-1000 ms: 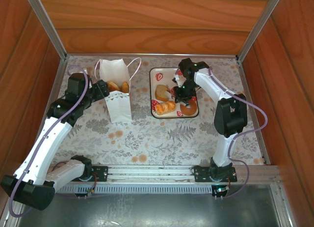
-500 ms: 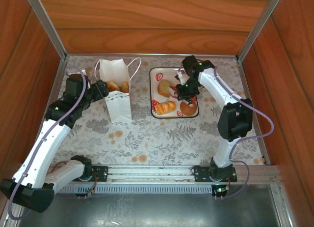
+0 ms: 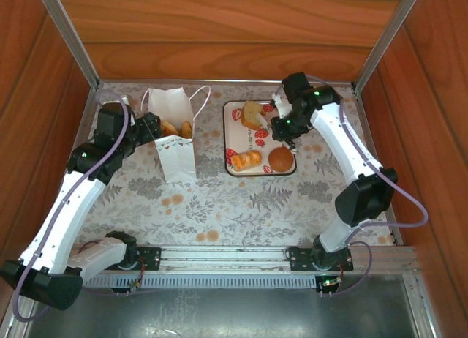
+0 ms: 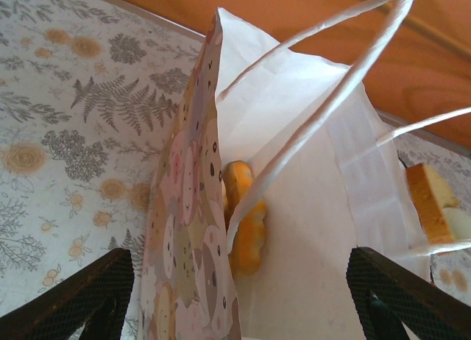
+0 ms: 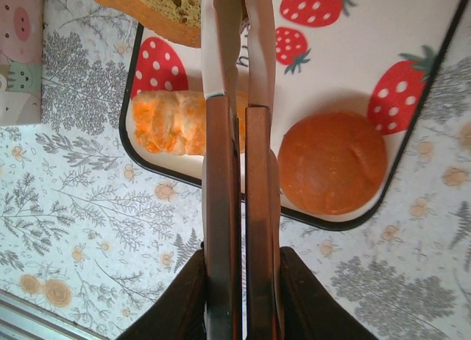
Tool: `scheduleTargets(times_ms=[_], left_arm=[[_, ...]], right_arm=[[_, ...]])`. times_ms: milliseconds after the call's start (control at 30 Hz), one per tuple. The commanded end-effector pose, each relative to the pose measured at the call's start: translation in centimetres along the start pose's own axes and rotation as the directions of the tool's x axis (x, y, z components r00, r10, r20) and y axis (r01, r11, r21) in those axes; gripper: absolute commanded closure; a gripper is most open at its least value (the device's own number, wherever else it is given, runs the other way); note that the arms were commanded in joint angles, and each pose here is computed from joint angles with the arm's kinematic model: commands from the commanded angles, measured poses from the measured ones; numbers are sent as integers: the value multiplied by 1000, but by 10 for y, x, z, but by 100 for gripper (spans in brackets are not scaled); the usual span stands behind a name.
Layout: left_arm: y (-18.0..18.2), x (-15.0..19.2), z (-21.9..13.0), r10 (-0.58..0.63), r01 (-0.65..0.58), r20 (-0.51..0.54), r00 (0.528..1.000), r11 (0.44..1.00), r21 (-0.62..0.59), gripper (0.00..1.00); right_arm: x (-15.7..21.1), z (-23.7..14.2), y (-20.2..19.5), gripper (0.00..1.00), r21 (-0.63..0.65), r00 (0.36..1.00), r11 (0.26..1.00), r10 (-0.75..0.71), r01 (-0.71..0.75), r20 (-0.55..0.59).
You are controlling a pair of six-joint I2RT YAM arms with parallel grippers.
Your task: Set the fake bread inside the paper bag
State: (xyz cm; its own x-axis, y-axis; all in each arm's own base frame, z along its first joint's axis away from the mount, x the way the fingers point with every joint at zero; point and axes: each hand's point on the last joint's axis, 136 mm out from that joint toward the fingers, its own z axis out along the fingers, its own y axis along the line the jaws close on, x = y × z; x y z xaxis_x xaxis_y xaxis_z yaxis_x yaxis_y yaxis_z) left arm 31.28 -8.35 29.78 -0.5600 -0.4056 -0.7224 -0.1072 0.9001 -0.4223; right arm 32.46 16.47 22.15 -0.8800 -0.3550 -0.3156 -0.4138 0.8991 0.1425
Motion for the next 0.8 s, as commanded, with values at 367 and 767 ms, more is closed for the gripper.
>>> scheduleTargets(times_ms=[367, 767], left_arm=[[11, -21, 12, 86, -92, -61, 994, 991, -98, 19], [31, -16, 25, 87, -107, -128, 988, 983, -151, 40]], right_arm=[[-12, -95, 20, 83, 113, 976, 991, -92, 70, 200], [-32, -144, 49, 83, 215, 928, 965, -212, 150, 306]])
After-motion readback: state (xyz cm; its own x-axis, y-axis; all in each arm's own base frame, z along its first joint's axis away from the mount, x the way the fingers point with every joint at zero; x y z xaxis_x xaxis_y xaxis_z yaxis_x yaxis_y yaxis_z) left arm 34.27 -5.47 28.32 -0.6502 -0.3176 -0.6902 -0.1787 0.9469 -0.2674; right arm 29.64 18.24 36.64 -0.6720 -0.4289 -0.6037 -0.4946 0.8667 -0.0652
